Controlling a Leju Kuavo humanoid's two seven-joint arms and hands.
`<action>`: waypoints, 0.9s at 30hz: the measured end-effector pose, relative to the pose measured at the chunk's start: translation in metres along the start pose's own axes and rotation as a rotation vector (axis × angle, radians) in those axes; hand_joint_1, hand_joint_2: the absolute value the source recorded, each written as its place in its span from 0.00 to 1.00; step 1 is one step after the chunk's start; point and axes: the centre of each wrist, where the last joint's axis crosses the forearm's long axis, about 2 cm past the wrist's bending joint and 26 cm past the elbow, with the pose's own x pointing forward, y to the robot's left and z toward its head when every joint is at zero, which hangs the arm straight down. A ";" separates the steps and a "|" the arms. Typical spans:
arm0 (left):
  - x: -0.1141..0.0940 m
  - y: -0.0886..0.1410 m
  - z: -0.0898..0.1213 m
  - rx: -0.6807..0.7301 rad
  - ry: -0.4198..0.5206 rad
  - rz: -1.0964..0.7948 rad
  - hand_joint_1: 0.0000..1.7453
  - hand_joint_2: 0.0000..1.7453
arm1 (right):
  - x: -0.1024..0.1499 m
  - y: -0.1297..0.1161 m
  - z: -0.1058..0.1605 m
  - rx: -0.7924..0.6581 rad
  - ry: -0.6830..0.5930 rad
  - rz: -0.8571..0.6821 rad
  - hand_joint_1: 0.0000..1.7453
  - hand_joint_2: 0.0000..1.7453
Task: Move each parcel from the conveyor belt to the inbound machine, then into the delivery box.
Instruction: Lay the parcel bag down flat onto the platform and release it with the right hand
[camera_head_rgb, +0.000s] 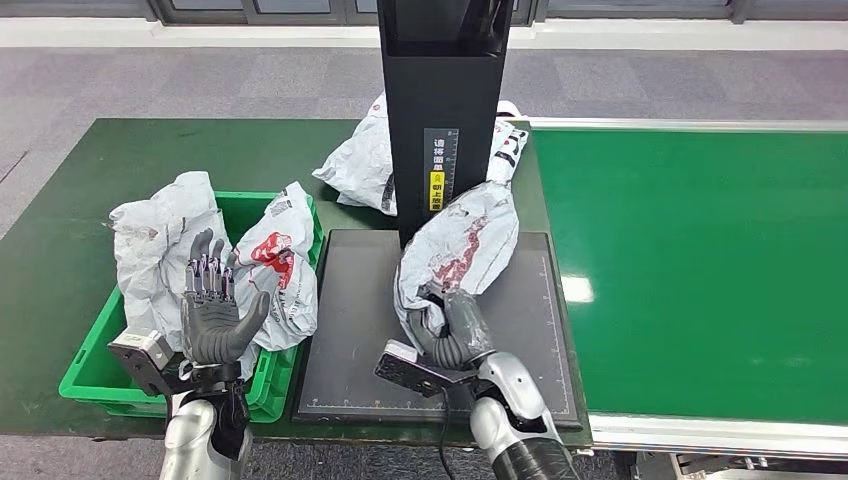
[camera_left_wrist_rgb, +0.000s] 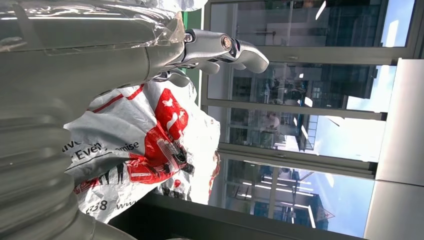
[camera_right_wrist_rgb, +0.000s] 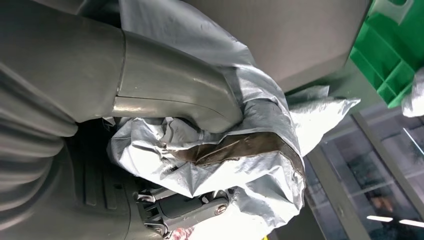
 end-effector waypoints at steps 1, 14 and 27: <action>0.000 0.000 0.000 0.000 0.000 0.000 0.00 1.00 | 0.000 0.001 0.000 0.005 0.002 -0.001 0.73 1.00; -0.004 0.000 0.003 0.013 0.007 0.003 0.00 1.00 | -0.003 0.007 0.003 0.012 0.026 -0.048 0.00 0.50; -0.005 0.001 0.004 0.040 0.000 -0.009 0.00 1.00 | 0.008 -0.031 0.009 -0.380 -0.217 -0.184 0.00 1.00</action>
